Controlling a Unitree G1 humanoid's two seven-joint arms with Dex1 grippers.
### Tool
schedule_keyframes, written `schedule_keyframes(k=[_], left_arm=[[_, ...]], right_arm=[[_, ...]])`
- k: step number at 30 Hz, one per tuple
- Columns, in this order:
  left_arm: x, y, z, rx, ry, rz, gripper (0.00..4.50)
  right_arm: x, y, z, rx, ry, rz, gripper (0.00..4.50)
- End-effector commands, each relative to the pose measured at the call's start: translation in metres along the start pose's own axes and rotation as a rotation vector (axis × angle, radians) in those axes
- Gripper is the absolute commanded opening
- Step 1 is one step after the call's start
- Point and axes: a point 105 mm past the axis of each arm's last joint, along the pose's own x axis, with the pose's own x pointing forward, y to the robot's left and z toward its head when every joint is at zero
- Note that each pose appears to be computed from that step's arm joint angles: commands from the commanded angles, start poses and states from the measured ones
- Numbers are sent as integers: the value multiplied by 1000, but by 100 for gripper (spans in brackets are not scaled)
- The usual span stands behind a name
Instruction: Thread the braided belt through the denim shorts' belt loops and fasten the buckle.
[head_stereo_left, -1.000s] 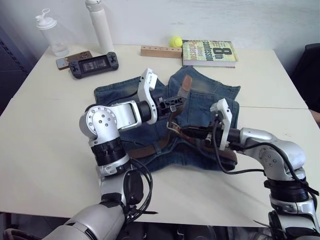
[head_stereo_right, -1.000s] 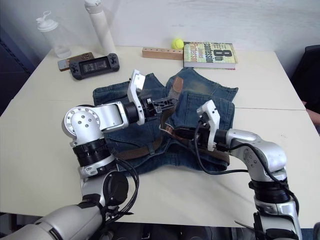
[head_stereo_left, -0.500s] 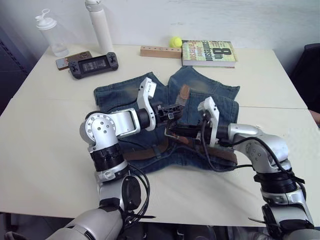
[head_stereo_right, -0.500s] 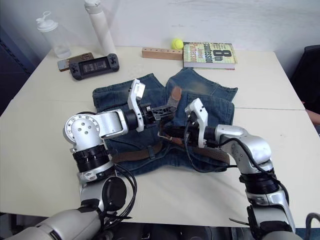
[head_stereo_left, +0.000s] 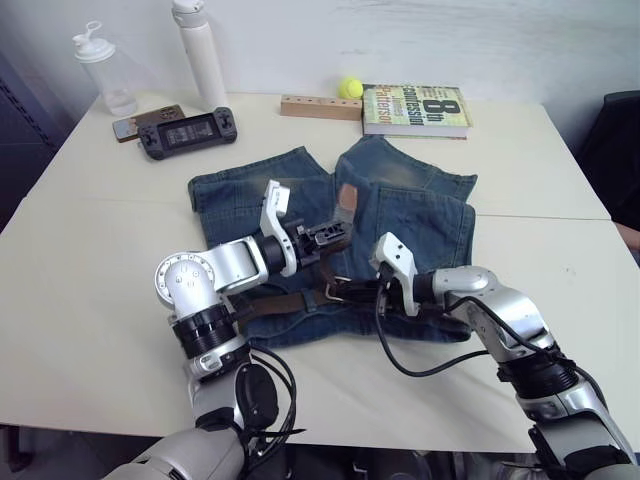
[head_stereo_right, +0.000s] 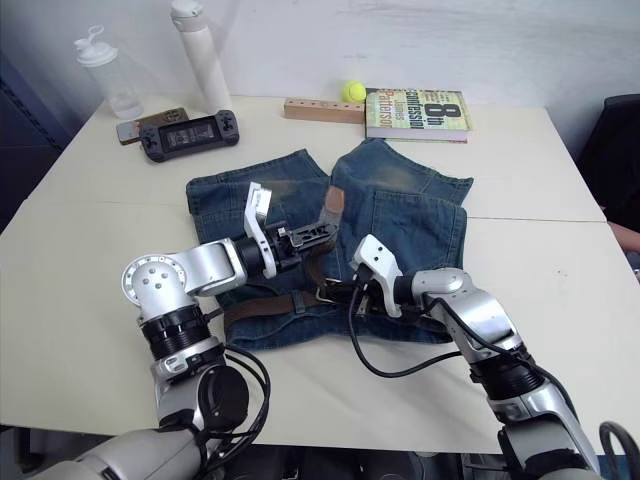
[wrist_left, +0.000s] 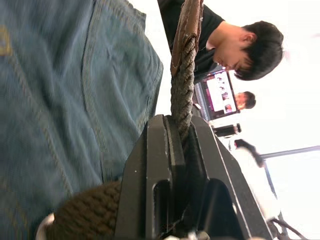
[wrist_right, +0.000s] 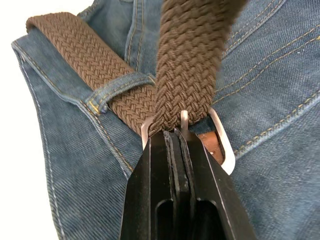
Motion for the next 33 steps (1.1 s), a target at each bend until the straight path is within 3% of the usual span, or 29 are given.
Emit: schedule_keyframes(k=[1,4,13,22,33], left_arm=[[-31,15,18,-7,-73,29,0],[-53,39,28,-50,-118,130,0],[-46,33,17,-69,-139,87,0],[-44,33,15,-68,-150,108,0],[-47,31,15,-47,-145,102,0]], right_arm=[[-13,-10,-25,45,104,-58,7],[-16,-10,-16,27,92,-56,7],[-14,-1,39,-49,-31,1,7],[-7,7,43,-54,-19,49,7],[9,10,26,-22,-3,71,7]])
